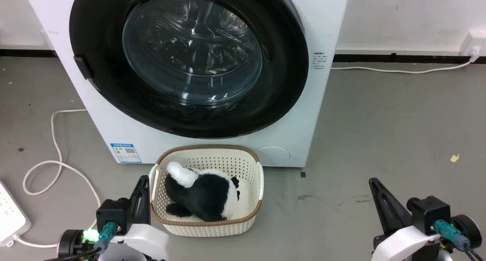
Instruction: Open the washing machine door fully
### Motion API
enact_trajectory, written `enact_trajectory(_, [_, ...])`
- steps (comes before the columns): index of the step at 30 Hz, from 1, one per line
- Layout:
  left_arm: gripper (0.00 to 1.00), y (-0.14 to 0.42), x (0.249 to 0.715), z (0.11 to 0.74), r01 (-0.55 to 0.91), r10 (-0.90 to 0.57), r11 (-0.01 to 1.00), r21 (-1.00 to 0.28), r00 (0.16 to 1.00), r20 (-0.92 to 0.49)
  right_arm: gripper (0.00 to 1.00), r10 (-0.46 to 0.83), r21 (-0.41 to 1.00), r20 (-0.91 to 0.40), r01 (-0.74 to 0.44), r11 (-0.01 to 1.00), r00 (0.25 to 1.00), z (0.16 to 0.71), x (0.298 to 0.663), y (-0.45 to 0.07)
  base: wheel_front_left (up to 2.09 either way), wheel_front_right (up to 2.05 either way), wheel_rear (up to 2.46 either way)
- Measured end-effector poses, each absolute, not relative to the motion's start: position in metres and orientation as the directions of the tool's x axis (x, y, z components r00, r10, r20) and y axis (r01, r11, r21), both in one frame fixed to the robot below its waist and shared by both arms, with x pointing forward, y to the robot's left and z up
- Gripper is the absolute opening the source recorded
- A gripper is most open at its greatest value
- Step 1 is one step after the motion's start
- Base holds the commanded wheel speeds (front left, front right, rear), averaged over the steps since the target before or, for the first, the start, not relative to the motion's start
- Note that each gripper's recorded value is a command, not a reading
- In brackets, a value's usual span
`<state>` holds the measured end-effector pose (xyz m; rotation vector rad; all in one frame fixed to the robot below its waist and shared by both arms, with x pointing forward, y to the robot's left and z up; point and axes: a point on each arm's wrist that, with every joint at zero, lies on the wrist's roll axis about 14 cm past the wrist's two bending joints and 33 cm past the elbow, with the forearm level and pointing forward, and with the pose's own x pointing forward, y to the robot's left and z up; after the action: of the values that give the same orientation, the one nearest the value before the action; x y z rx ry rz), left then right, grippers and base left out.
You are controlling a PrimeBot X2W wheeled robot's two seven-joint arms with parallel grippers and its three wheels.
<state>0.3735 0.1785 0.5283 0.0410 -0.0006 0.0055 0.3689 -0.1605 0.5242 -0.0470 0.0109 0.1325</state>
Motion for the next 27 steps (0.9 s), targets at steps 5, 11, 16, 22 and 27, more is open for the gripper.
enact_trajectory(5, [0.0, 0.1785, 0.3735, 0.5283, -0.006, 0.006, 0.999, 0.041, 1.0, 0.001, 0.0, 0.131, -0.046, -0.014, -0.132, 0.99, 0.991, 0.5243, 0.3689, -0.1606, 0.0, 0.0, 0.0])
enact_trajectory(11, [0.0, 0.1785, 0.3735, 0.5283, -0.005, 0.005, 0.999, 0.041, 1.0, 0.001, 0.0, 0.131, -0.046, -0.014, -0.132, 0.99, 0.991, 0.5243, 0.3689, -0.1606, 0.0, 0.0, 0.0])
enact_trajectory(16, [0.0, 0.1787, 0.3735, 0.5283, -0.006, 0.006, 0.999, 0.041, 1.0, 0.001, 0.0, 0.132, -0.046, -0.014, -0.132, 0.99, 0.991, 0.5243, 0.3689, -0.1605, 0.0, 0.0, 0.0])
enact_trajectory(22, [0.0, 0.1785, 0.3735, 0.5283, -0.005, 0.005, 0.999, 0.041, 1.0, 0.001, 0.0, 0.131, -0.046, -0.014, -0.132, 0.99, 0.991, 0.5242, 0.3689, -0.1606, 0.0, 0.0, 0.0])
enact_trajectory(27, [0.0, 0.1787, 0.3735, 0.5283, -0.006, 0.006, 0.999, 0.041, 1.0, 0.001, 0.0, 0.132, -0.046, -0.014, -0.132, 0.99, 0.991, 0.5242, 0.3689, -0.1604, 0.0, 0.0, 0.0])
